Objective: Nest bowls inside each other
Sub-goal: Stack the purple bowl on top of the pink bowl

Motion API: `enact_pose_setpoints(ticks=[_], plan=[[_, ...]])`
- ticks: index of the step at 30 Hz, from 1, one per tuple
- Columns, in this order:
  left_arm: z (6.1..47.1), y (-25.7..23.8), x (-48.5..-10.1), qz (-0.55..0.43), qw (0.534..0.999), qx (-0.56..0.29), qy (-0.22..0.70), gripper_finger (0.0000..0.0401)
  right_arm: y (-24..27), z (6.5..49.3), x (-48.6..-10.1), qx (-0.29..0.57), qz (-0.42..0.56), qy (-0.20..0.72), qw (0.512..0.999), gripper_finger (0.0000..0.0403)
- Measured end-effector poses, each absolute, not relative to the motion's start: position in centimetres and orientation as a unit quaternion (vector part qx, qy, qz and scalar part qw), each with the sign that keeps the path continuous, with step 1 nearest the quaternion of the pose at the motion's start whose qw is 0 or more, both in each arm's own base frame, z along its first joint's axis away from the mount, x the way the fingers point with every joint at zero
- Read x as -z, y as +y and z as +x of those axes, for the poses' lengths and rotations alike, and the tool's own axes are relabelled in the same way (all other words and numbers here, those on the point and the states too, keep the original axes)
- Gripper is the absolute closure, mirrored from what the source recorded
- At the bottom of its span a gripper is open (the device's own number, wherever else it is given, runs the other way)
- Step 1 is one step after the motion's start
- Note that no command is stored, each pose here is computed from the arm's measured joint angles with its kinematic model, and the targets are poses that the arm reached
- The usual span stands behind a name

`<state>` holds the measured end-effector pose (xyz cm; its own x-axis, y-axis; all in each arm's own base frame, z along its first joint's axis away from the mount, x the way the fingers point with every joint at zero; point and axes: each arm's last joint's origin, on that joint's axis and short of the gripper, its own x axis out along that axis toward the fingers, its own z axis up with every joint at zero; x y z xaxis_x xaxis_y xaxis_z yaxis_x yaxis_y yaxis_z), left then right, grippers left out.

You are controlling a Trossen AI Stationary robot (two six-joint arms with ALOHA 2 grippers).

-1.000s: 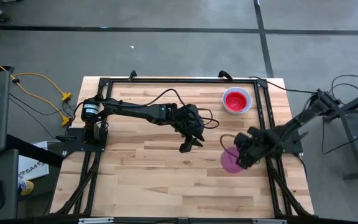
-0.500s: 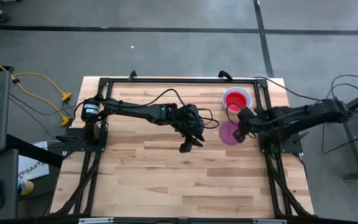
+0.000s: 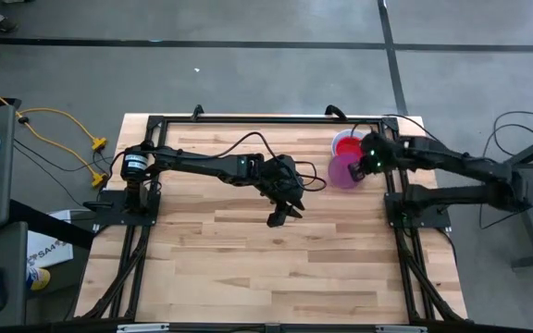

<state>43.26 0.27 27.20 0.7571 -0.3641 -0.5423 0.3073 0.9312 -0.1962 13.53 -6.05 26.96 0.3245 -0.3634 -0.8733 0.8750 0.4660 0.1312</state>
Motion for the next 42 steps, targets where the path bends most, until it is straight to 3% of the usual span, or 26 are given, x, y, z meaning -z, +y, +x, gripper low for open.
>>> enact_pose_setpoints(ticks=[8,16,28,42], plan=[[43.3,0.3,-27.2,-0.048,0.936,0.179,0.299,0.0274,-8.7,11.5,-26.7,0.455,0.336,0.420,0.710,0.0399],[43.3,0.3,-27.2,-0.047,0.936,0.179,0.299,0.0274,-10.5,10.8,-27.0,0.460,0.354,0.383,0.719,0.0399],[43.3,0.3,-27.2,-0.047,0.936,0.179,0.299,0.0274,-12.1,9.0,-27.0,0.504,0.356,0.379,0.690,0.0399],[43.3,0.3,-27.2,-0.048,0.936,0.179,0.299,0.0274,-15.1,10.1,-24.2,0.472,0.405,0.364,0.693,0.0399]])
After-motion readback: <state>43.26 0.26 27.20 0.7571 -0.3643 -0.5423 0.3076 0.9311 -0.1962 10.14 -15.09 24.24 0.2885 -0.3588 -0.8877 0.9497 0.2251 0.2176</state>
